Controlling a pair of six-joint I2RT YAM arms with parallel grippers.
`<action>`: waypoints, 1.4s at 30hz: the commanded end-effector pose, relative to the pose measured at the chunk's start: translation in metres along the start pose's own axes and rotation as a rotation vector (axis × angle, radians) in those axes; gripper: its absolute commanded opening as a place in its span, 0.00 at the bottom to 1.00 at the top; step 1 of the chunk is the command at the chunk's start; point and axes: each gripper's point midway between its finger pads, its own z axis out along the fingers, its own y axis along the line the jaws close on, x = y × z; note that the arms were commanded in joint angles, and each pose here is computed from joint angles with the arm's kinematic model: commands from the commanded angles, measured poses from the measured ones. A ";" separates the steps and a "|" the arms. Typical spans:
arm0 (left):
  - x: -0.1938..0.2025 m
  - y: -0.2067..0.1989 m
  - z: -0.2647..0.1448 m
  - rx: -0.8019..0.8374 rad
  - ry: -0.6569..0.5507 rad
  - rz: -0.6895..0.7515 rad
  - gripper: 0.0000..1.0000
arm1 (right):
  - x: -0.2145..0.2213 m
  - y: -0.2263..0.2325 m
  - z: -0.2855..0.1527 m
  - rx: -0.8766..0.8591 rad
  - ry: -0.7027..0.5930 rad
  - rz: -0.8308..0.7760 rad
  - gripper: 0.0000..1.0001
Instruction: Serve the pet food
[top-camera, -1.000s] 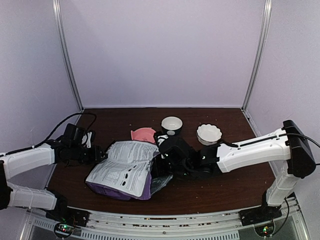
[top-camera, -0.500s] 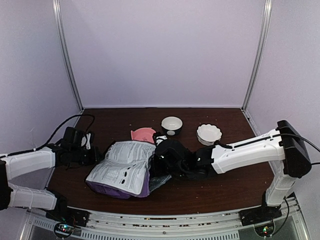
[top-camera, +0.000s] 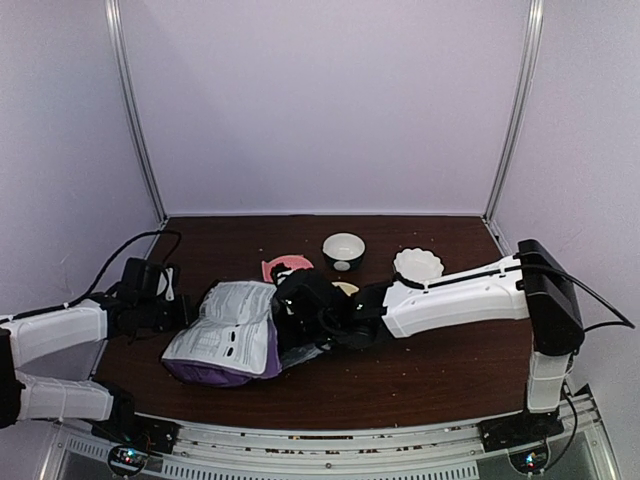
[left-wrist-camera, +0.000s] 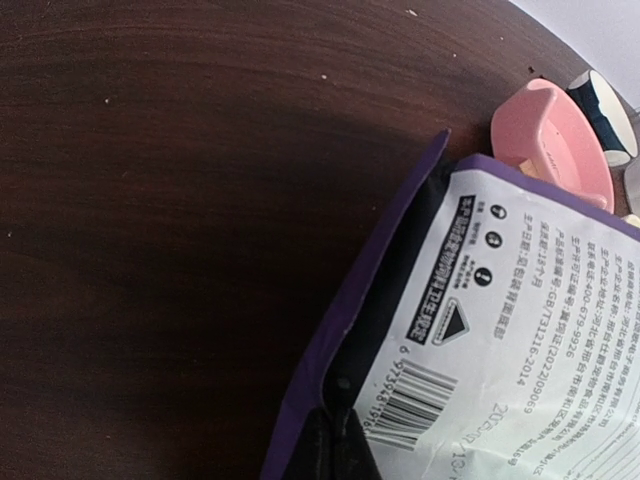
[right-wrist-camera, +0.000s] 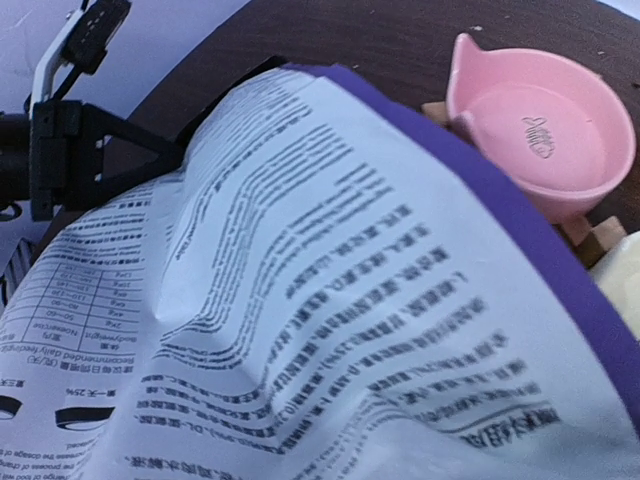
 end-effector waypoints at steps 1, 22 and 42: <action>0.037 -0.021 -0.002 0.126 0.143 0.026 0.00 | 0.065 0.078 0.005 -0.404 0.245 -0.082 0.00; -0.009 -0.025 -0.043 0.023 0.052 0.114 0.54 | -0.029 0.095 -0.074 -0.617 0.088 0.238 0.00; -0.030 -0.198 -0.190 0.487 0.029 0.346 0.79 | -0.068 0.098 -0.097 -0.628 0.009 0.321 0.00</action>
